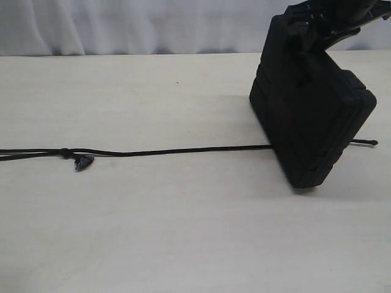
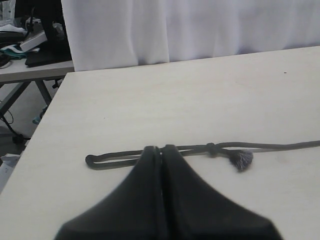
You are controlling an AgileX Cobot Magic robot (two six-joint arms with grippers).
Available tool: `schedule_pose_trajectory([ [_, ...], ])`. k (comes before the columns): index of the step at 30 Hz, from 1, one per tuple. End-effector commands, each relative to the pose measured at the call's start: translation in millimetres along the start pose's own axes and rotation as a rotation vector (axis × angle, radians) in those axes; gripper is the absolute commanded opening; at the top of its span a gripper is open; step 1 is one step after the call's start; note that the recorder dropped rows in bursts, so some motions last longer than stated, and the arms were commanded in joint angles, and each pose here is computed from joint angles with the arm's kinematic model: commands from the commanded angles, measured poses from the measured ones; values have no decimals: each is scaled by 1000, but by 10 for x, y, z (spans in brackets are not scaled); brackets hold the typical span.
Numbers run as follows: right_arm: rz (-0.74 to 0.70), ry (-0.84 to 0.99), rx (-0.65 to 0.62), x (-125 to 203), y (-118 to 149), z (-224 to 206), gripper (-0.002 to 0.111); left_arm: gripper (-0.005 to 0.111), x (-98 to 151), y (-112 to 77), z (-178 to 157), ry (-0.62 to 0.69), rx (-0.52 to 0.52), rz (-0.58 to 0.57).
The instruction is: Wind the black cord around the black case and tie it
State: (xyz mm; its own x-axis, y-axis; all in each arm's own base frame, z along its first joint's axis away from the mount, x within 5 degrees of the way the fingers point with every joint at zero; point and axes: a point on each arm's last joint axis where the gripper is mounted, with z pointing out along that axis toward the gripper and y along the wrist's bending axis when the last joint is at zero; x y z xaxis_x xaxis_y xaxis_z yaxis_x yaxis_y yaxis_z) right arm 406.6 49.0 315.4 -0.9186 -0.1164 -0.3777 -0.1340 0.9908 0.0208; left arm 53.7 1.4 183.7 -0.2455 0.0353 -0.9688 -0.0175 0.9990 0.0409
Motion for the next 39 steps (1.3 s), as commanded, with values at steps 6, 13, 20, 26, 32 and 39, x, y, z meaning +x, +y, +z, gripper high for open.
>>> schedule_pose_trajectory([
  [6,-23,28,15,26,-44,19,4,0,-10,16,1,-18,-15,71],
  [13,-23,28,15,26,-44,19,4,0,-407,33,-99,-474,3,-156],
  [20,-23,26,15,24,-44,19,4,0,-694,109,-338,-898,89,-464],
  [26,-23,26,15,24,-44,19,4,0,-814,112,-530,-1142,183,-517],
  [32,-23,22,15,20,-44,19,4,0,-875,105,-599,-1202,205,-503],
  [39,-23,27,15,25,-44,19,4,0,-1602,-20,-506,-822,239,-362],
])
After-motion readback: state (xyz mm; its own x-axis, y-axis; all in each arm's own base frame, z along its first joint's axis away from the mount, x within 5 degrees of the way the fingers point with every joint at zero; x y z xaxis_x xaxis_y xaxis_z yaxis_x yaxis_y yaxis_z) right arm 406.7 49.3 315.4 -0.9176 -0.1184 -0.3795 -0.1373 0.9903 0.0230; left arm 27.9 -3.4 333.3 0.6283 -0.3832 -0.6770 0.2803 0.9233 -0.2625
